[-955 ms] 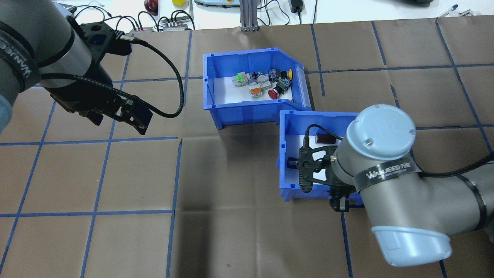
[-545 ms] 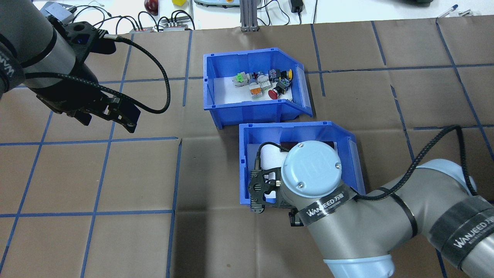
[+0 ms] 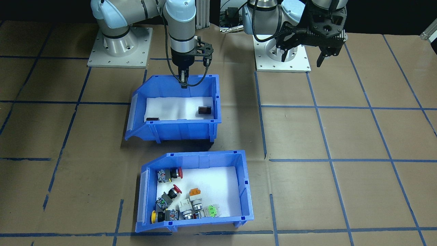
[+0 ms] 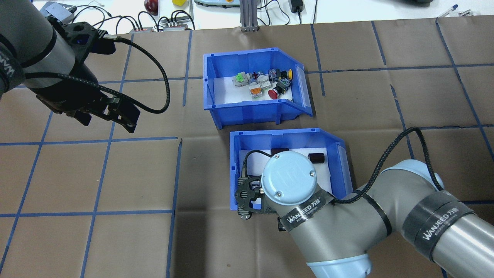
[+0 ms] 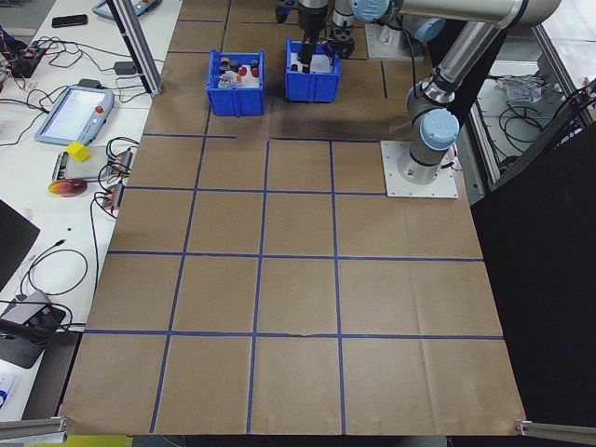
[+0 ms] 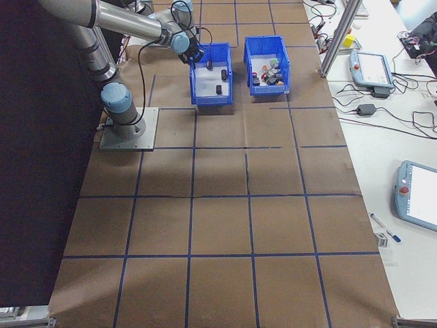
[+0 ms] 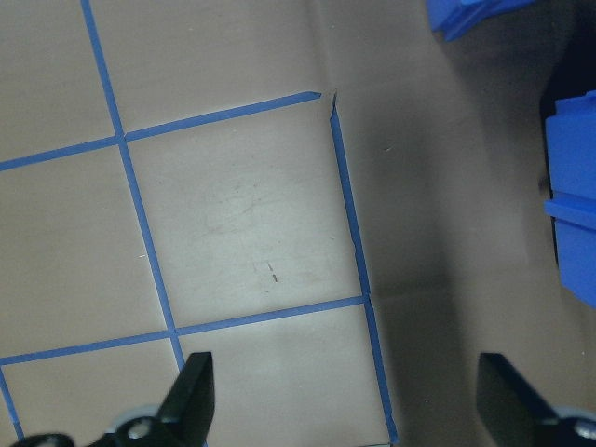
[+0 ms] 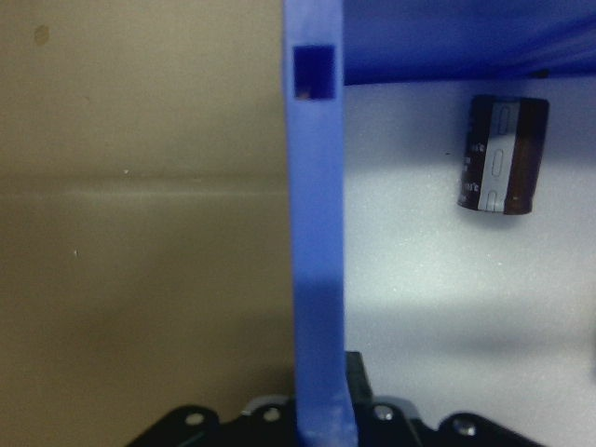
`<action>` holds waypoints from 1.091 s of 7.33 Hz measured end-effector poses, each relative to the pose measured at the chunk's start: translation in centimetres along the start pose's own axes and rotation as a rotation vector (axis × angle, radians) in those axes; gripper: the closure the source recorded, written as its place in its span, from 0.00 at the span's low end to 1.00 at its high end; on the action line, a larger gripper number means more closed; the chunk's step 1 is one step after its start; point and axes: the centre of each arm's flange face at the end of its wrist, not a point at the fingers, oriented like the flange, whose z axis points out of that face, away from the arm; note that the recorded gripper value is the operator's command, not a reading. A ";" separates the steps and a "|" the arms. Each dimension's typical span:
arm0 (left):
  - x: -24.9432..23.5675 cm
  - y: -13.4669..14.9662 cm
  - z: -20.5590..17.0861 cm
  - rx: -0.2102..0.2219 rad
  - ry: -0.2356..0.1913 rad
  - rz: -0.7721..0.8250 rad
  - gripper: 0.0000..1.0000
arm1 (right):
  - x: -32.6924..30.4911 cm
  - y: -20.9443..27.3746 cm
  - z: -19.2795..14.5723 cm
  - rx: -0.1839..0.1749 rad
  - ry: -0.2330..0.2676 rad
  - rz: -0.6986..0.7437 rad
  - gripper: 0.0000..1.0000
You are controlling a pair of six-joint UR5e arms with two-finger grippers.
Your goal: Place button box in front
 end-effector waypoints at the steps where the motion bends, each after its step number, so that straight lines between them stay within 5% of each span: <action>1: 0.0 0.0 0.1 -0.003 0.001 0.000 0.01 | -0.2 -0.7 0.6 0.000 0.002 -0.006 0.05; 5: 0.2 0.5 0.7 -0.006 0.005 0.002 0.01 | 0.5 -1.0 -0.1 -0.001 -0.002 0.011 0.00; 8: 0.7 0.5 0.5 0.011 0.051 0.001 0.01 | 3.2 -1.4 -5.3 -0.022 -0.029 0.028 0.00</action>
